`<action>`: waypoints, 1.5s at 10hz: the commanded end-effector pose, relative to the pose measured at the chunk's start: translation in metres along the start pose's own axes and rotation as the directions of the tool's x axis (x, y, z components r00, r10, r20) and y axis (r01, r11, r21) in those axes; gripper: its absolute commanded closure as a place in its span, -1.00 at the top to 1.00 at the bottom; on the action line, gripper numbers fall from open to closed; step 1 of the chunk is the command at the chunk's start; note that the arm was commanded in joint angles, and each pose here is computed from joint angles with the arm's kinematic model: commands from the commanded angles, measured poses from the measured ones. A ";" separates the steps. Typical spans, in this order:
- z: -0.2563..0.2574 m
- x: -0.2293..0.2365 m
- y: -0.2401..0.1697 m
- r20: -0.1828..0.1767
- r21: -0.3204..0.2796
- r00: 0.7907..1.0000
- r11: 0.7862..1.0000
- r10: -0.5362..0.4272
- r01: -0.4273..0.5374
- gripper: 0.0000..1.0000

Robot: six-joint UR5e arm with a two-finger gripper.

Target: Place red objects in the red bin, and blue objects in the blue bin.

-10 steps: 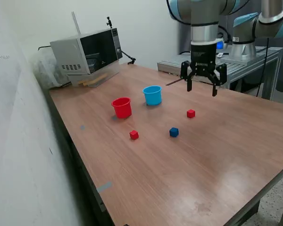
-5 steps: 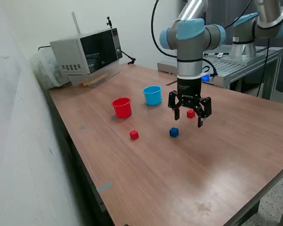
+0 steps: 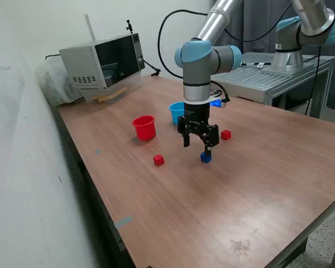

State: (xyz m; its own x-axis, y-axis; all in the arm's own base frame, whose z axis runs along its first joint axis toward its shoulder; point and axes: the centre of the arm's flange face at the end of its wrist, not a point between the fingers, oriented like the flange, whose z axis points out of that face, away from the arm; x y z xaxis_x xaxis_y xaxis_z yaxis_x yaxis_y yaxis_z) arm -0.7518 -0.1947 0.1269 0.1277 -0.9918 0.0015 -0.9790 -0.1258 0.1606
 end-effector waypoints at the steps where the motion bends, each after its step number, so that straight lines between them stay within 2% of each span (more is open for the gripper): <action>1: 0.013 -0.016 -0.006 0.002 0.001 1.000 1.000 0.013 -0.013 1.00; 3: 0.018 0.009 -0.016 -0.008 0.018 0.999 0.998 -0.053 0.053 1.00; 6: 0.016 0.037 -0.022 -0.015 0.022 0.995 0.995 -0.102 0.102 1.00; 13: 0.020 0.026 -0.022 -0.013 0.032 0.987 0.987 -0.158 0.158 1.00; 14: 0.020 0.024 -0.022 -0.008 0.035 0.988 0.987 -0.154 0.154 -1.00; 15: 0.020 0.023 -0.022 -0.005 0.035 0.988 0.987 -0.154 0.154 -1.00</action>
State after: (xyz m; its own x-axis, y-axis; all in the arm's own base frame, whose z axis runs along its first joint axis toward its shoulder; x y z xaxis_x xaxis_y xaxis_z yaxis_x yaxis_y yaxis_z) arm -0.7298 -0.2196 0.1045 0.2738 -0.9617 -0.0110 -0.9536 -0.2730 0.1273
